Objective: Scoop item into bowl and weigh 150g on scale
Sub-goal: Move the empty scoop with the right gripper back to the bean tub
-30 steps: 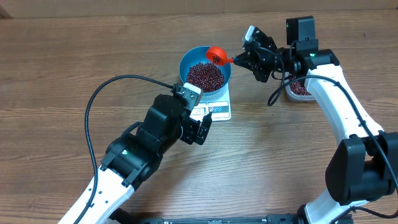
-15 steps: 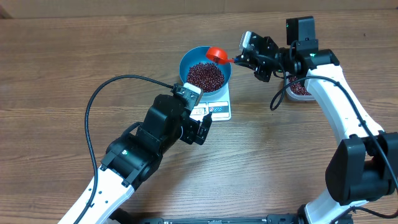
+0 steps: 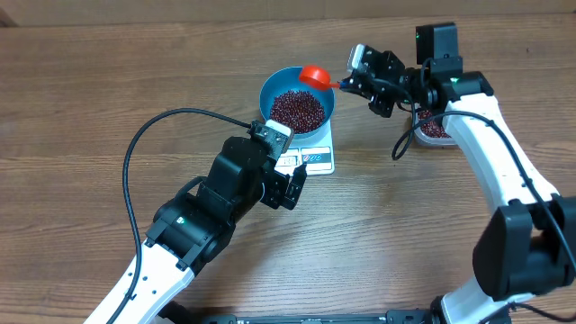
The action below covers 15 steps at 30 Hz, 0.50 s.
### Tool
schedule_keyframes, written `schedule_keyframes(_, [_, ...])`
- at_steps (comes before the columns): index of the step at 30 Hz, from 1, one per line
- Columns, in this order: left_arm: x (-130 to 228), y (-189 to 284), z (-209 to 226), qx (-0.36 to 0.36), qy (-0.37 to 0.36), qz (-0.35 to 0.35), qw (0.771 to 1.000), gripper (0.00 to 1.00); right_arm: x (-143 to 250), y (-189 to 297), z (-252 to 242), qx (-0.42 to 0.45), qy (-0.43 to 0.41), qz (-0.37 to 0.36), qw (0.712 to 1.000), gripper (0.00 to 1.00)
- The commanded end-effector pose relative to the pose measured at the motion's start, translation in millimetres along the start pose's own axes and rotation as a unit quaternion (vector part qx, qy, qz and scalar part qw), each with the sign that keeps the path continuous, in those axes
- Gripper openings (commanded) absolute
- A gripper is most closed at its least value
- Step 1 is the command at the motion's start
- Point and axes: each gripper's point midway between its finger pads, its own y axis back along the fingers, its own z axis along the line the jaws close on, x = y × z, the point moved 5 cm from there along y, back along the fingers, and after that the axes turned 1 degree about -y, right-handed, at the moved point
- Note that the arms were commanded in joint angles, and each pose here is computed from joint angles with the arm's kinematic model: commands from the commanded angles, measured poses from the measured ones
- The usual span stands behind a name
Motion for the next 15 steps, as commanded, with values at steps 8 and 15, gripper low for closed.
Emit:
schedule_keyframes(8, [1.8, -0.4, 1.8, -0.003, -0.006, 0.002, 1.000, 0.99, -5.9, 89.1, -40.5, 0.238, -0.213, 0.073, 0.945, 0.04])
schedule_keyframes(15, [1.8, -0.4, 1.8, -0.003, -0.006, 0.002, 1.000, 0.99, 55.6, 132.8, -46.7, 0.325, -0.336, 0.174, 0.867, 0.04])
